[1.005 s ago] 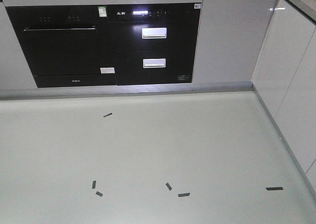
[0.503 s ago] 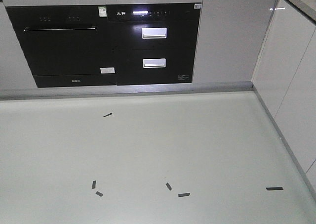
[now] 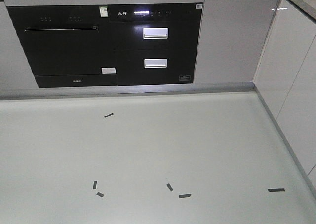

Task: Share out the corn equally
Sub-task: 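Drive the base forward toward the black built-in cabinet and counter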

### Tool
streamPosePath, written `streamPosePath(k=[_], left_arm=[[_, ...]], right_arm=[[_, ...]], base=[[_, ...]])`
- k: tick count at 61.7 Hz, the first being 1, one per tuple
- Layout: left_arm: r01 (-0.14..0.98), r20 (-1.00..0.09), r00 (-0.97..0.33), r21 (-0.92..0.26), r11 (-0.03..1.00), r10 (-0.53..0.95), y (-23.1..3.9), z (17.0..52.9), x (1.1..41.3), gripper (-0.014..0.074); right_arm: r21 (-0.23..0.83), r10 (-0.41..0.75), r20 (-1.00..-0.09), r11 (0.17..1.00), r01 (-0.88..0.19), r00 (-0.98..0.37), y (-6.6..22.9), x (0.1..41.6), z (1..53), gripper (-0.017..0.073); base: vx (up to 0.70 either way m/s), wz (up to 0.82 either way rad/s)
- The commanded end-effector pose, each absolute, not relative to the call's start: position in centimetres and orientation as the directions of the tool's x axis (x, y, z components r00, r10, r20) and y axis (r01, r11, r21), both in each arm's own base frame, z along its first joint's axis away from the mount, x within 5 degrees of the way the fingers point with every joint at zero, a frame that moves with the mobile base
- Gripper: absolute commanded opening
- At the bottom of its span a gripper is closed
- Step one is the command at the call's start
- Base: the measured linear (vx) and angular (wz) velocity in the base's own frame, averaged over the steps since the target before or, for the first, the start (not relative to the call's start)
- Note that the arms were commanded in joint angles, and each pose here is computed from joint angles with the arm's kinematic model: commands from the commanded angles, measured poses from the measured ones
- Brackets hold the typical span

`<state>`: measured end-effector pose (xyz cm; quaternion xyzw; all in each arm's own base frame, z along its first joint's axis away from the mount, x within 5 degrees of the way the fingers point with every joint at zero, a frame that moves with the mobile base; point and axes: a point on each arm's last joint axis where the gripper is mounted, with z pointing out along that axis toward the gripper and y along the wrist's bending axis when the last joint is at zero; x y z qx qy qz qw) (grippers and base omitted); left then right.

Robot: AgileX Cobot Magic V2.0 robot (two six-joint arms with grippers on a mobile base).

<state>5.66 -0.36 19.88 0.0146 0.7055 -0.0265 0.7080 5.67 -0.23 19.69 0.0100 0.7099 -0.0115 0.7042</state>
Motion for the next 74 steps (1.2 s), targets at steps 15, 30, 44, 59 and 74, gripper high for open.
streamPosePath(k=[15, 30, 44, 59, 74], left_arm=[[0.059, -0.997, 0.072, -0.025, 0.998, -0.029, -0.32, 20.09, 5.58, -0.0006], [0.059, -0.997, 0.072, -0.025, 0.998, -0.029, -0.32, 20.09, 5.58, -0.0006], [0.059, -0.997, 0.072, -0.025, 0.998, -0.029, -0.32, 20.09, 5.58, -0.0006], [0.059, -0.997, 0.072, -0.025, 0.998, -0.029, -0.32, 20.09, 5.58, -0.0006], [0.059, -0.997, 0.072, -0.025, 0.998, -0.029, -0.32, 20.09, 5.58, -0.0006]], right_arm=[[-0.010, -0.011, -0.998, 1.000, 0.020, 0.061, -0.11, 5.70, 20.16, -0.0006], [-0.010, -0.011, -0.998, 1.000, 0.020, 0.061, -0.11, 5.70, 20.16, -0.0006], [-0.010, -0.011, -0.998, 1.000, 0.020, 0.061, -0.11, 5.70, 20.16, -0.0006], [-0.010, -0.011, -0.998, 1.000, 0.020, 0.061, -0.11, 5.70, 20.16, -0.0006], [-0.010, -0.011, -0.998, 1.000, 0.020, 0.061, -0.11, 5.70, 20.16, -0.0006]], base=[[0.03, 0.02], [0.05, -0.01], [0.06, 0.01], [0.05, 0.03], [0.03, 0.04]])
